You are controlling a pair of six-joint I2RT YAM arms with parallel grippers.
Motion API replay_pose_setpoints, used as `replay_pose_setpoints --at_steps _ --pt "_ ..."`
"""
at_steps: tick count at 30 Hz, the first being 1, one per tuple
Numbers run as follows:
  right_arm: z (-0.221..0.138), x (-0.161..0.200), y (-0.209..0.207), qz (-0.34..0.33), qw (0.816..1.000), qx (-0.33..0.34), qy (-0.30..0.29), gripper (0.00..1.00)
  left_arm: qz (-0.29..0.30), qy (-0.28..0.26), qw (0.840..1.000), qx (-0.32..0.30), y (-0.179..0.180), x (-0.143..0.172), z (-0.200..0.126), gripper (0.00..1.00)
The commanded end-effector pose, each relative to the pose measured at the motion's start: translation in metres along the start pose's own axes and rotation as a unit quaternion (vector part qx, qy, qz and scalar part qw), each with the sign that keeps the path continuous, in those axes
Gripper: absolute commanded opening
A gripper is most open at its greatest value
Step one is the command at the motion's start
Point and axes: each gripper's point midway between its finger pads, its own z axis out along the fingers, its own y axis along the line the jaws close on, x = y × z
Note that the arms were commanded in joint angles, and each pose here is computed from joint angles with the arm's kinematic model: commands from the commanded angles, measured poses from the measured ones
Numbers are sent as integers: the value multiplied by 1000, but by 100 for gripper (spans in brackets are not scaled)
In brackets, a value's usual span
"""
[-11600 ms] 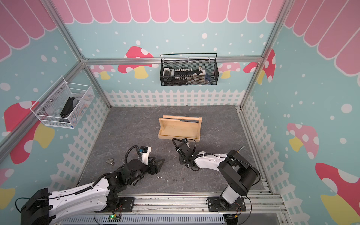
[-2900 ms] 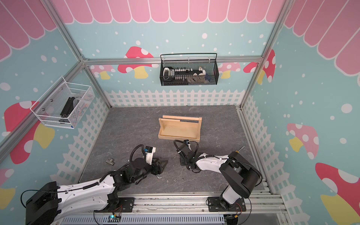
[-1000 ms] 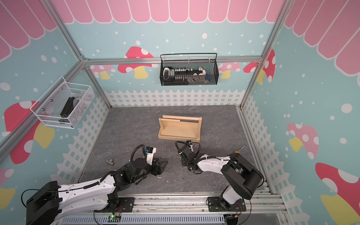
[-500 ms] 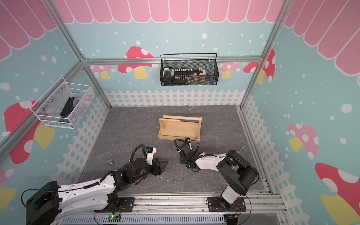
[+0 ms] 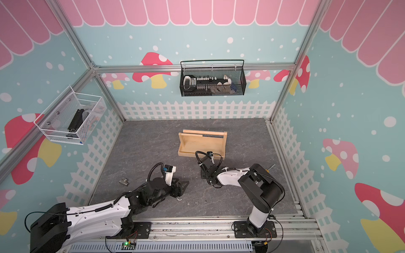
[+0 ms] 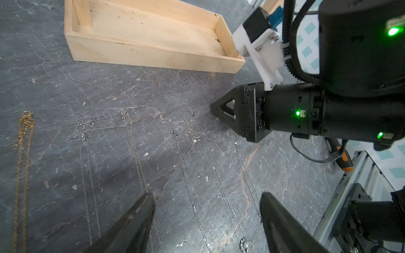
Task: Take the necklace off the jewelry display stand
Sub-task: Adjust the necklace at the center of the board.
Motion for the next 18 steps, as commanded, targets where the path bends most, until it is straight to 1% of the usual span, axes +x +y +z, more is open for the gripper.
replay_pose_setpoints --at_steps 1,18 --pt "9 19 -9 -6 999 14 38 25 1 -16 1000 1 -3 -11 1 77" --pt "13 12 -4 2 999 4 36 25 6 -10 1000 -1 -4 -11 4 76"
